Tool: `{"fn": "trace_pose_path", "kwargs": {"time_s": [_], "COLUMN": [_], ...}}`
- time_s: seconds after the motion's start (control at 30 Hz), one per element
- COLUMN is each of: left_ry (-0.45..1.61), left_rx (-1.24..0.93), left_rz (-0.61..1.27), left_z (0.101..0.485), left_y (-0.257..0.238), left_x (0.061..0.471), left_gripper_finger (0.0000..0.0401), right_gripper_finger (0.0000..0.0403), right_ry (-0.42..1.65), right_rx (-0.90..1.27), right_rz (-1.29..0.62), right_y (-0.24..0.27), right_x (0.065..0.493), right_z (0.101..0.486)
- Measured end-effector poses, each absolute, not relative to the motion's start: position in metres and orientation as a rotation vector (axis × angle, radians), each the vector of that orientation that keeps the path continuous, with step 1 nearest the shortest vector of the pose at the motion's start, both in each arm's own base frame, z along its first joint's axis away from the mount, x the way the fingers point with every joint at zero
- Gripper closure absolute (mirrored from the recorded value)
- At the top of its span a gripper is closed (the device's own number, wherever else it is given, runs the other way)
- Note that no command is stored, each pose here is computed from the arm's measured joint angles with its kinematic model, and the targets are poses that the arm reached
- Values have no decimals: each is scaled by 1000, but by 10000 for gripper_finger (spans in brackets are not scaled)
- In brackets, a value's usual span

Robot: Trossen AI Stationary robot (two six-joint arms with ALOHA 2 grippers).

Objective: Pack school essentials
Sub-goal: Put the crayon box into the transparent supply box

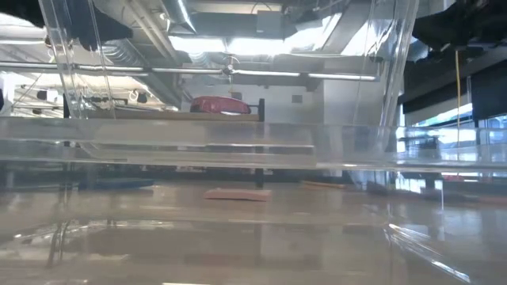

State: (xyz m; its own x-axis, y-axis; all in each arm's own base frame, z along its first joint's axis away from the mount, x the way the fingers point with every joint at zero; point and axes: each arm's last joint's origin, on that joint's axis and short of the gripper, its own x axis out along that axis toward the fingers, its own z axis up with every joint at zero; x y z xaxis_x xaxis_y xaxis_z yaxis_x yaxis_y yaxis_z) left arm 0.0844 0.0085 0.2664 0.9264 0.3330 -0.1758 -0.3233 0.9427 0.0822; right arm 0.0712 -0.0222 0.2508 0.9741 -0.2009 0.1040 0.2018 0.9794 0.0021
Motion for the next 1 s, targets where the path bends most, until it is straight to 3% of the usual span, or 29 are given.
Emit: {"fn": "trace_pose_path", "kwargs": {"time_s": [0.53,0.73,1.0], "left_ry": [634,790,903], "left_rx": [-138,-295,-415], "left_rz": [438,417,357], "left_z": [319,316,307], "left_y": [8,5,-4], "left_x": [118,123,134], "left_gripper_finger": [401,401,401], "right_gripper_finger": [387,387,387], "right_ry": [263,401,564], "right_rx": [149,276,348], "right_rz": [-306,-320,-187], "right_y": [-40,-48,-54], "right_x": [110,131,160], "right_z": [311,333,352]}}
